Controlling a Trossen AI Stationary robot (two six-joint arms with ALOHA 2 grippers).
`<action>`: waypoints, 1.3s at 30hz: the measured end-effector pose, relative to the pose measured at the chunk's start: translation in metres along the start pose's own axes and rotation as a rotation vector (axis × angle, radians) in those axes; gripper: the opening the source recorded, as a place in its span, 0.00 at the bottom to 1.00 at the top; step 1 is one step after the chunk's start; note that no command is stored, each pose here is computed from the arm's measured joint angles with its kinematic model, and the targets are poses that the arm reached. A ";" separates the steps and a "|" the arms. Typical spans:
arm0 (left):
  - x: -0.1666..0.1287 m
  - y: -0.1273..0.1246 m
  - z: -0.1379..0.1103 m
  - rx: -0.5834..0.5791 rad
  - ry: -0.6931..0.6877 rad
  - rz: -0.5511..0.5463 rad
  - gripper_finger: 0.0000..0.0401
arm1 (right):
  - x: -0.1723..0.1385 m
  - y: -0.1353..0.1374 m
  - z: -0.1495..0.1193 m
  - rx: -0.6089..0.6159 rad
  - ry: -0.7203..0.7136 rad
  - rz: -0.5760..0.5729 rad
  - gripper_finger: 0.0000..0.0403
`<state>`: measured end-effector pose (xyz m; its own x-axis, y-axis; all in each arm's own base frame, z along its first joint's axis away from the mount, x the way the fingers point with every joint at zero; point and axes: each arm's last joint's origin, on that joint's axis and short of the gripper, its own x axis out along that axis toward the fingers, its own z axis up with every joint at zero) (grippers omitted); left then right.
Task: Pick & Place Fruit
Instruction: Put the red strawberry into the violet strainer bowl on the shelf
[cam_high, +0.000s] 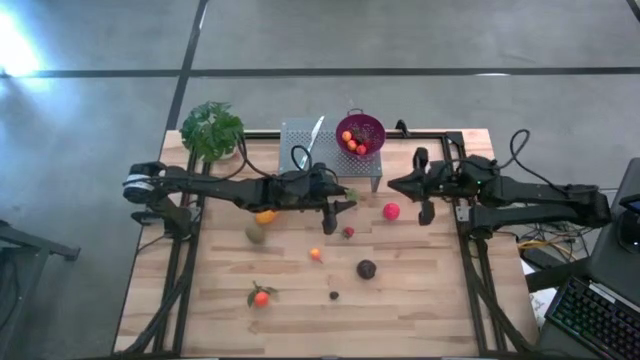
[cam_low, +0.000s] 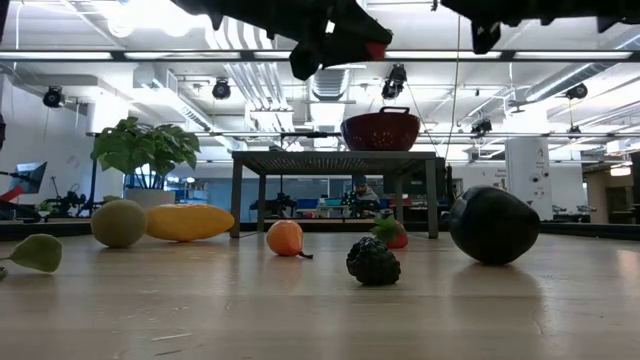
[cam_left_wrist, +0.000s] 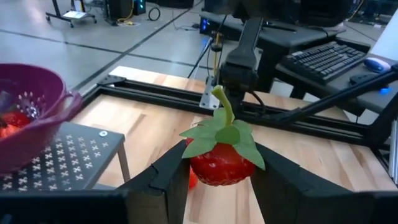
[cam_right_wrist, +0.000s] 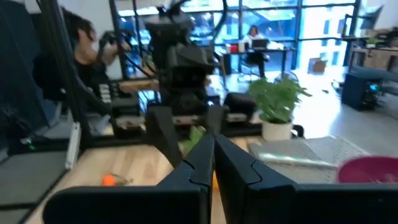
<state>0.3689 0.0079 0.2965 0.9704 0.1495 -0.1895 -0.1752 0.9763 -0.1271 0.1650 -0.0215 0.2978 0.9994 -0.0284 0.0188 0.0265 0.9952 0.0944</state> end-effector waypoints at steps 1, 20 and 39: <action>0.000 0.001 0.001 0.003 -0.006 0.001 0.39 | 0.003 0.000 0.000 0.004 -0.007 0.009 0.05; 0.003 0.011 0.014 0.186 -0.139 -0.022 0.39 | 0.040 -0.002 -0.011 -0.028 -0.051 0.028 0.41; 0.031 0.010 0.031 0.319 -0.110 -0.037 0.39 | 0.045 0.000 0.016 -0.068 0.011 0.021 0.36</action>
<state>0.4021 0.0274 0.3196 0.9903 0.1117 -0.0823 -0.0952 0.9786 0.1823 0.2097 -0.0248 0.3146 0.9999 -0.0067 0.0095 0.0064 0.9996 0.0264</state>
